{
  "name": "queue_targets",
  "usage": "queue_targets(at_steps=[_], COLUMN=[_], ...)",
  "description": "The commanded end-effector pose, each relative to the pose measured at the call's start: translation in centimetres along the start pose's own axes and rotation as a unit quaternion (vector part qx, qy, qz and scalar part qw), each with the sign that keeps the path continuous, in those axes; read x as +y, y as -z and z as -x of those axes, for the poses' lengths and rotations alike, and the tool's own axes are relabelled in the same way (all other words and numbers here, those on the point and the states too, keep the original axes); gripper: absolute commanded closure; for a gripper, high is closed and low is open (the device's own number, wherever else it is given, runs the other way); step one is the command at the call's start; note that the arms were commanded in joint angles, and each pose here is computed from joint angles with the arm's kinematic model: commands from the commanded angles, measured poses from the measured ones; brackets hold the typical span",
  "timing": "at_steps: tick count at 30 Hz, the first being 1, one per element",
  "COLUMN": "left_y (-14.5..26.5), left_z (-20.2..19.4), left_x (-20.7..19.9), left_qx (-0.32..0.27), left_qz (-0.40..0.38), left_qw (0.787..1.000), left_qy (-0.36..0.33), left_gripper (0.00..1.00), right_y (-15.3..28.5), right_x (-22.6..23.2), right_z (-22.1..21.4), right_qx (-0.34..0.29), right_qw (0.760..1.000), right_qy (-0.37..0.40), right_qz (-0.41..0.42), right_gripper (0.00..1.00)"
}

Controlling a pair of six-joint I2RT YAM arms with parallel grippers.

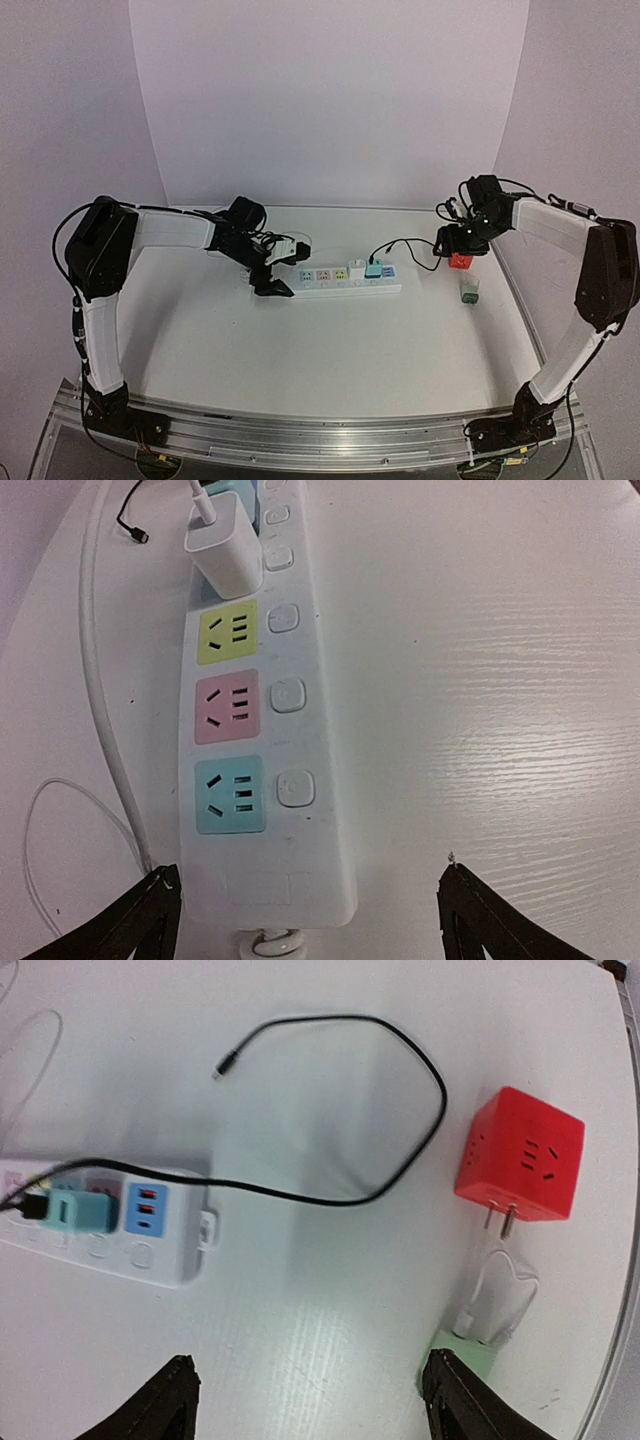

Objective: Pull the plug off the socket

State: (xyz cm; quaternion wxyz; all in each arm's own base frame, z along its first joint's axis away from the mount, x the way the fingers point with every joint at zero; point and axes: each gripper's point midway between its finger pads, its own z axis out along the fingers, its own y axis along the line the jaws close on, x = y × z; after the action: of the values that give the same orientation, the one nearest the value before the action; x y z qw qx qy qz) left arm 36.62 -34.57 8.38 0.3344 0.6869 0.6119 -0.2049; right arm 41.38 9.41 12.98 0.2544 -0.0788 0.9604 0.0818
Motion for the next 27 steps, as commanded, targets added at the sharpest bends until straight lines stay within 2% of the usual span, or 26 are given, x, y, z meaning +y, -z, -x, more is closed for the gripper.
queue_targets(at_steps=[1,7,16,22,27], left_y=[-0.2,-1.1,-2.2,-2.4,-2.6], left_z=[0.4,-0.7,-1.6,-1.7,-1.9], left_x=[3.1,4.1,4.5,0.2,-1.5], left_qx=[-0.008,-0.001,0.001,-0.013,-0.015], left_qz=[0.091,0.120,0.130,0.031,-0.015], left_qw=[0.993,0.990,0.988,0.994,0.994], left_qy=[-0.078,-0.079,-0.085,-0.101,-0.106], left_gripper=[0.11,0.11,0.12,0.11,0.11], right_y=[3.1,3.9,3.3,2.8,2.5], right_x=[4.6,8.3,9.7,10.0,10.2], right_z=[3.6,4.9,4.4,3.9,3.7], right_qx=[-0.060,-0.106,-0.097,-0.092,-0.089], right_qw=[0.995,0.988,0.986,0.986,0.985], right_qy=[-0.047,-0.052,-0.061,-0.063,-0.066], right_qz=[0.058,0.100,0.119,0.124,0.129], right_gripper=[0.28,0.32,0.35,0.35,0.35])
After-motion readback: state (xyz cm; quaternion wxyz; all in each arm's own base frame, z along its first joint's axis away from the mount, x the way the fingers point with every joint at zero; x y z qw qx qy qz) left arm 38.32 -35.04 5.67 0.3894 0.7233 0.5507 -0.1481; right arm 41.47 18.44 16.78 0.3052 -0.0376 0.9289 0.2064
